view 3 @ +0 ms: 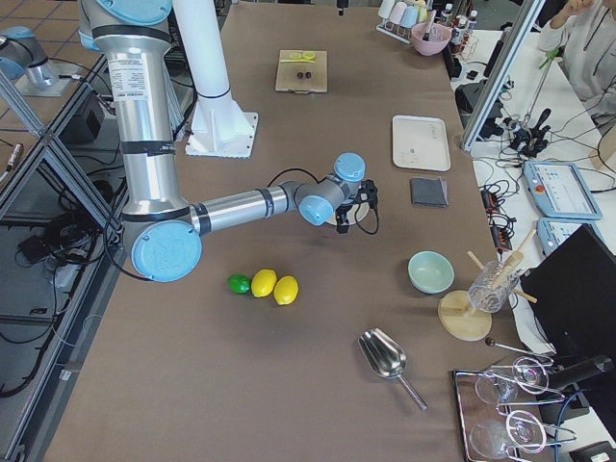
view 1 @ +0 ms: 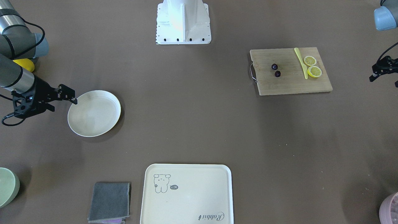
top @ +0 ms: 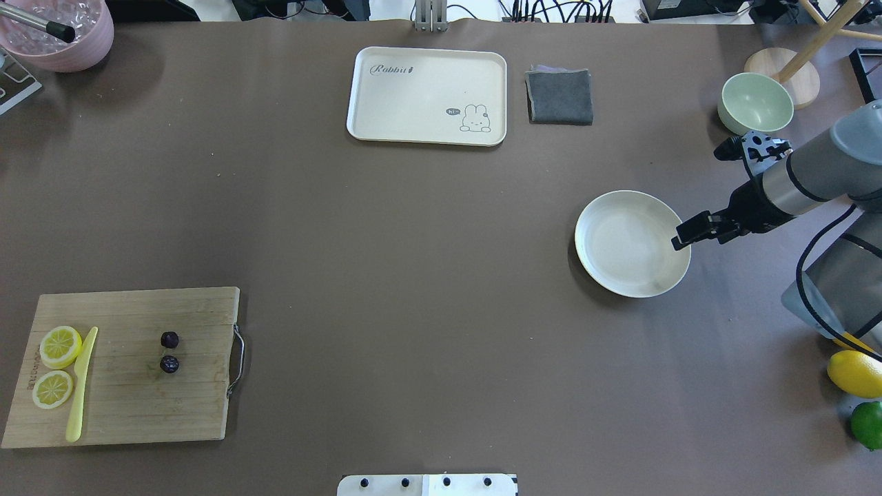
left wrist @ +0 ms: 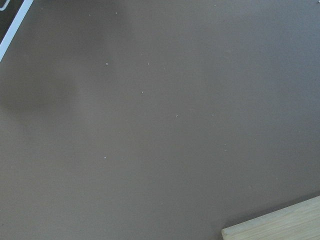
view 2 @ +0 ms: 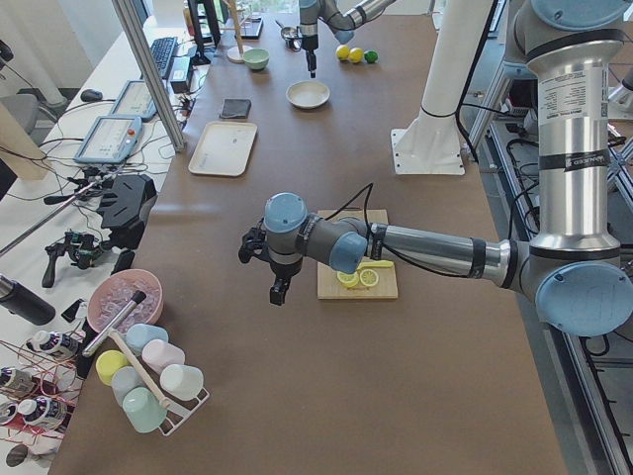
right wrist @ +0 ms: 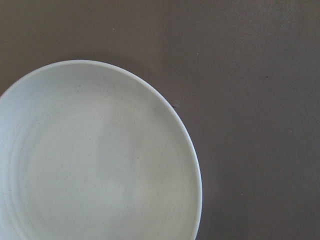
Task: Place red cherry on plate
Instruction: 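Reach the right gripper to the rim of the white plate, then slide the white plate to center with right gripper while left arm reaches out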
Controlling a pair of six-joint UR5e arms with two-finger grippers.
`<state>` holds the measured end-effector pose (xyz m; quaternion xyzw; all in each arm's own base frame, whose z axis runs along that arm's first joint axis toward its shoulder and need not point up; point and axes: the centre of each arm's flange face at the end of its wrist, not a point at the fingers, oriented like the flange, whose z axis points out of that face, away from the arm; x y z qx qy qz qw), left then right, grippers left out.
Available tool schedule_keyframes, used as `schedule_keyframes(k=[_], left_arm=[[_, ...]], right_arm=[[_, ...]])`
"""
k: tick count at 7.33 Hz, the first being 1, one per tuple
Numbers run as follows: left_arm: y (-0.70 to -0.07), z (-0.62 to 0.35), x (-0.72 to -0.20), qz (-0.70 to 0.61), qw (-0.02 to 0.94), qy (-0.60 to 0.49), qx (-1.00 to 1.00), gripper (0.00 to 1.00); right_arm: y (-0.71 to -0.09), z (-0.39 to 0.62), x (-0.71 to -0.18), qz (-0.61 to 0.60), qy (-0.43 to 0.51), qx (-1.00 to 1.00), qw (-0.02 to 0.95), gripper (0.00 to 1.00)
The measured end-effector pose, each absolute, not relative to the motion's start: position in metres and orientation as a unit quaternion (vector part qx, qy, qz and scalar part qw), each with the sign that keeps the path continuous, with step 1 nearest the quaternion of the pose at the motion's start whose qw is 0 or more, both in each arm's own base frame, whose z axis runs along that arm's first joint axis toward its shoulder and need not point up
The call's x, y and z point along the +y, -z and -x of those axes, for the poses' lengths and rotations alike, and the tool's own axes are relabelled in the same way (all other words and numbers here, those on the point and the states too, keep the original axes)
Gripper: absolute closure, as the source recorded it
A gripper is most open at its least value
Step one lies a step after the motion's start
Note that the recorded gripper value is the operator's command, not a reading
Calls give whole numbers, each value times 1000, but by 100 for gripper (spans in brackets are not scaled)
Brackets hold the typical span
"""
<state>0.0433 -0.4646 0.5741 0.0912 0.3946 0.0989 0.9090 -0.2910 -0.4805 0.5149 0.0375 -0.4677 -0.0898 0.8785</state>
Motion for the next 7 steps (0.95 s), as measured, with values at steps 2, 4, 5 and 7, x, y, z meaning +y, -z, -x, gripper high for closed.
schedule_keyframes(k=[2, 4, 5, 7], left_arm=[[-575, -44, -463, -91, 909, -81, 398, 2], [-576, -44, -461, -94, 908, -71, 401, 2], [-575, -44, -461, -91, 909, -60, 402, 2], [-573, -44, -464, -90, 910, -50, 401, 2]], right_arm=[[-520, 313, -482, -39, 82, -477, 874, 46], [-521, 321, -488, -41, 73, -475, 876, 100], [-523, 321, -490, -40, 68, -473, 877, 100], [-514, 321, -490, -33, 45, -479, 876, 100]])
